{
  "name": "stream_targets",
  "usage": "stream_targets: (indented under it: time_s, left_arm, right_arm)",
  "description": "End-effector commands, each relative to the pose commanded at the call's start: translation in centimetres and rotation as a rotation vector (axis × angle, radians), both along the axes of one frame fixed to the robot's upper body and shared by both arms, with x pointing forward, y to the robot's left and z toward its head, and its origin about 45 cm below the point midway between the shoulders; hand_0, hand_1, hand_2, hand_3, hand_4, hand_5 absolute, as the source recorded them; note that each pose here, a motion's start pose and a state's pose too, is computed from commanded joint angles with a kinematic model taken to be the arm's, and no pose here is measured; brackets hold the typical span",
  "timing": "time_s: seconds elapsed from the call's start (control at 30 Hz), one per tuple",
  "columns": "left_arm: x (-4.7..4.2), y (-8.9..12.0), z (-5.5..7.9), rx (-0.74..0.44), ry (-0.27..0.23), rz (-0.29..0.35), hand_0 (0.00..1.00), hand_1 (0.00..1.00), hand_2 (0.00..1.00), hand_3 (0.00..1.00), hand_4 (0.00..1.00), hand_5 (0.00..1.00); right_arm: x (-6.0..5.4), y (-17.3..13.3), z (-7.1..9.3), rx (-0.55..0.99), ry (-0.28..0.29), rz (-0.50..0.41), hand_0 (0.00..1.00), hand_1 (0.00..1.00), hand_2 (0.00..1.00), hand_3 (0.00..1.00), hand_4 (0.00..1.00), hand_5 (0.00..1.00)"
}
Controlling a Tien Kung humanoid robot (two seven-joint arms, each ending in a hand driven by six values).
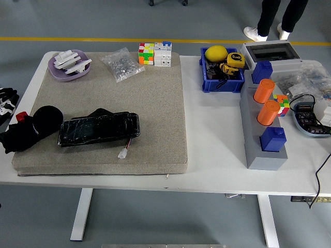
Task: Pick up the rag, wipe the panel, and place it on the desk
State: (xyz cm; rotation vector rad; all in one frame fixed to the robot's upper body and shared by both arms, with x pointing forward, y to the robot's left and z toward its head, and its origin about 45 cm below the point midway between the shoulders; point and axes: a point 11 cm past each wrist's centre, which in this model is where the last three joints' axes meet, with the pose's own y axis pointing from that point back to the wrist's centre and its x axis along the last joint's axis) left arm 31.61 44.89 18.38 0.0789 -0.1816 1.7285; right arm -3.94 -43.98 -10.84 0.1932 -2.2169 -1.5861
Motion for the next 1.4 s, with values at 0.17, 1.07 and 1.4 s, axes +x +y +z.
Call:
stream_targets:
  time_s: [0.17, 1.07, 1.4]
  left_arm:
    - [0.81, 0.1, 1.0, 0.152, 0.013, -0.026, 0.736, 0.768, 0.677, 0.592, 0.854, 0.311]
    - [3.92, 1.6, -3.2, 0.864, 0.394, -0.116, 0.957, 0.943, 0.920, 0.869, 0.874, 0.308]
    - [3.62, 1.5, -4.0, 0.838, 0.386, -0.113, 0.326, 0.428, 0.590, 0.544, 0.546, 0.041]
  right_arm:
    - [0.1, 0.2, -0.1, 0.004, -0.007, -0.003, 0.746, 0.664, 0.679, 0.610, 0.997, 0.473]
    - [1.0, 0.1, -0.1, 0.002, -0.020, -0.005, 0.747, 0.664, 0.679, 0.608, 0.998, 0.473]
    - [1.1, 0.2, -0.1, -0.003, -0.024, -0.008, 0.747, 0.661, 0.677, 0.608, 0.997, 0.473]
